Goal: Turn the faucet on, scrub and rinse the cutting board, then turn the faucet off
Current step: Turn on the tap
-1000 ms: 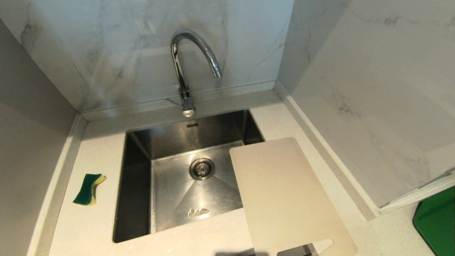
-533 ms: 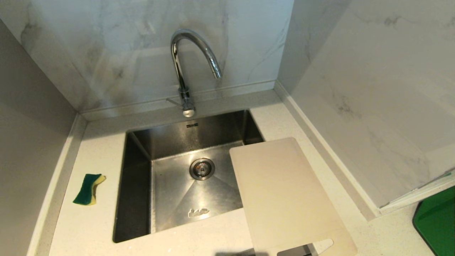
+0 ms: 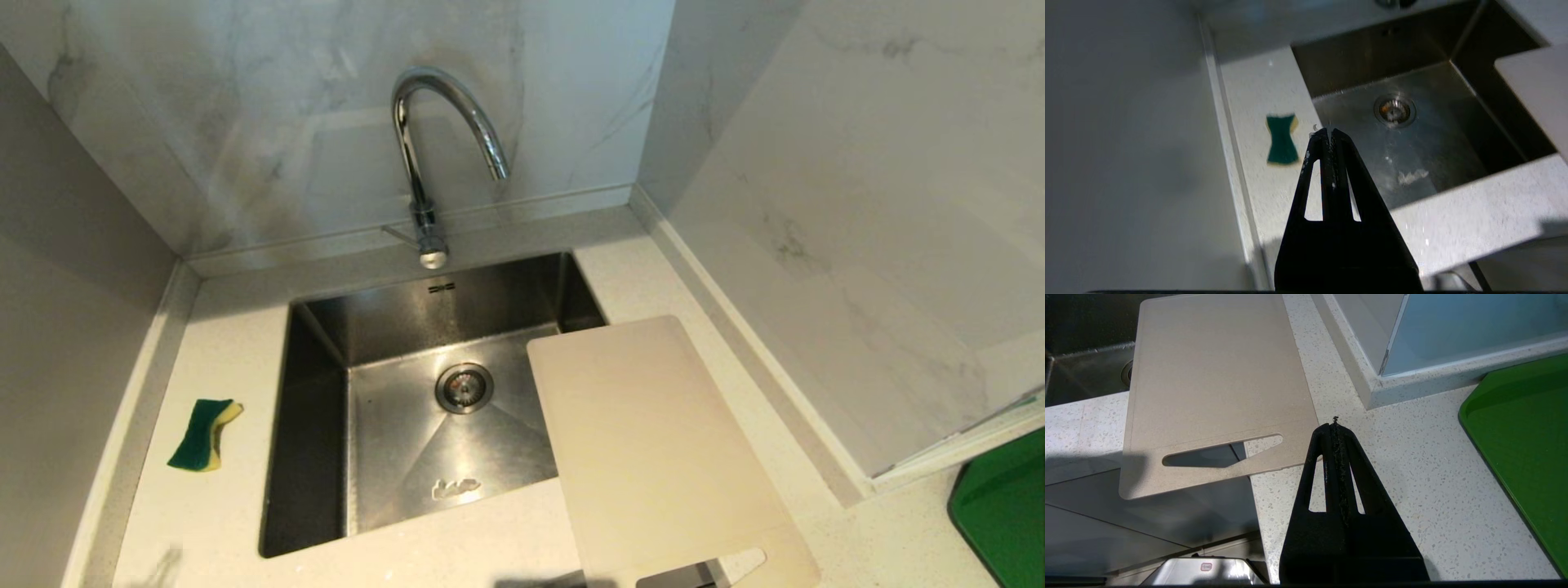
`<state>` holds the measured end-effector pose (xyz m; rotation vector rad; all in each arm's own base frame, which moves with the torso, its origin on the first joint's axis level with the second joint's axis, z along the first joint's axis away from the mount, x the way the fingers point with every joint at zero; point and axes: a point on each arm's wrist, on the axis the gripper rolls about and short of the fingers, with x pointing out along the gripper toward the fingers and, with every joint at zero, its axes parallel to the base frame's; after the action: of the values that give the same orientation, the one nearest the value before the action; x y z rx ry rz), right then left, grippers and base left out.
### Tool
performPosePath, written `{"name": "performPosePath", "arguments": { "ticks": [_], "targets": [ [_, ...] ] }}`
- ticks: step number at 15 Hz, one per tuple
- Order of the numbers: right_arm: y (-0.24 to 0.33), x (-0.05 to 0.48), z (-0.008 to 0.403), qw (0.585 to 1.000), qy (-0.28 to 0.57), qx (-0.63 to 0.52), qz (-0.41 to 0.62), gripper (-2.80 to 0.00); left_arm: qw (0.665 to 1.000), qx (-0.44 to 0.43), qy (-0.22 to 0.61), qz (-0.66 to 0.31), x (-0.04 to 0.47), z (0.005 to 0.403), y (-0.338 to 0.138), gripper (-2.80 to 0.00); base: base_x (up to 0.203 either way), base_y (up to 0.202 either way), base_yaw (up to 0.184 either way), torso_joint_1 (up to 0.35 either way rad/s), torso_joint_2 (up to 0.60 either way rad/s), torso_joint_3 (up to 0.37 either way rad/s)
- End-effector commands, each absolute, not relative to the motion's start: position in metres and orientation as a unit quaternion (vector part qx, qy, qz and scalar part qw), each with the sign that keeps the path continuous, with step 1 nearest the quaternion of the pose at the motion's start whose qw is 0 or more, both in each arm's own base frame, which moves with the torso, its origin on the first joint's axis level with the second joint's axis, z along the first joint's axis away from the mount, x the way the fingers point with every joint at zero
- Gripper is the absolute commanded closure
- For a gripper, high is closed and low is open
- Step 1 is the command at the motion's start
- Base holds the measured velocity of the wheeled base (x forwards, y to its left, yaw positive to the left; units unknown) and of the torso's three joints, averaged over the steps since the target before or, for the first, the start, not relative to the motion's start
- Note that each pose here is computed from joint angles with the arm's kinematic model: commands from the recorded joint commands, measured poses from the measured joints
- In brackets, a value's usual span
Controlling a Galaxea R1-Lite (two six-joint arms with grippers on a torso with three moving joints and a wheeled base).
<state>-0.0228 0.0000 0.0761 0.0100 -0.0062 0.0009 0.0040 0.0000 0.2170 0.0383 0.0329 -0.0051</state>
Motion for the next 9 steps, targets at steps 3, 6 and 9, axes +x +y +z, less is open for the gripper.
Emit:
{"name": "performPosePath", "arguments": {
  "ticks": [3, 6, 9],
  "targets": [
    [0.000, -0.023, 0.076, 1.000, -0.003, 0.005, 0.001, 0.00, 0.996, 0.057, 0.063, 0.003, 0.084, 0.286, 0.000, 0.00, 0.000, 0.000, 0.000, 0.000, 0.00, 0.000],
    [0.000, -0.023, 0.076, 1.000, -0.003, 0.004, 0.001, 0.00, 0.993, 0.084, 0.080, 0.009, 0.144, 0.315, -0.005, 0.00, 0.000, 0.000, 0.000, 0.000, 0.00, 0.000],
    [0.000, -0.023, 0.076, 1.000, -0.004, 0.004, 0.001, 0.00, 0.992, 0.102, 0.078, 0.018, 0.199, 0.338, -0.032, 0.00, 0.000, 0.000, 0.000, 0.000, 0.00, 0.000]
  ]
}}
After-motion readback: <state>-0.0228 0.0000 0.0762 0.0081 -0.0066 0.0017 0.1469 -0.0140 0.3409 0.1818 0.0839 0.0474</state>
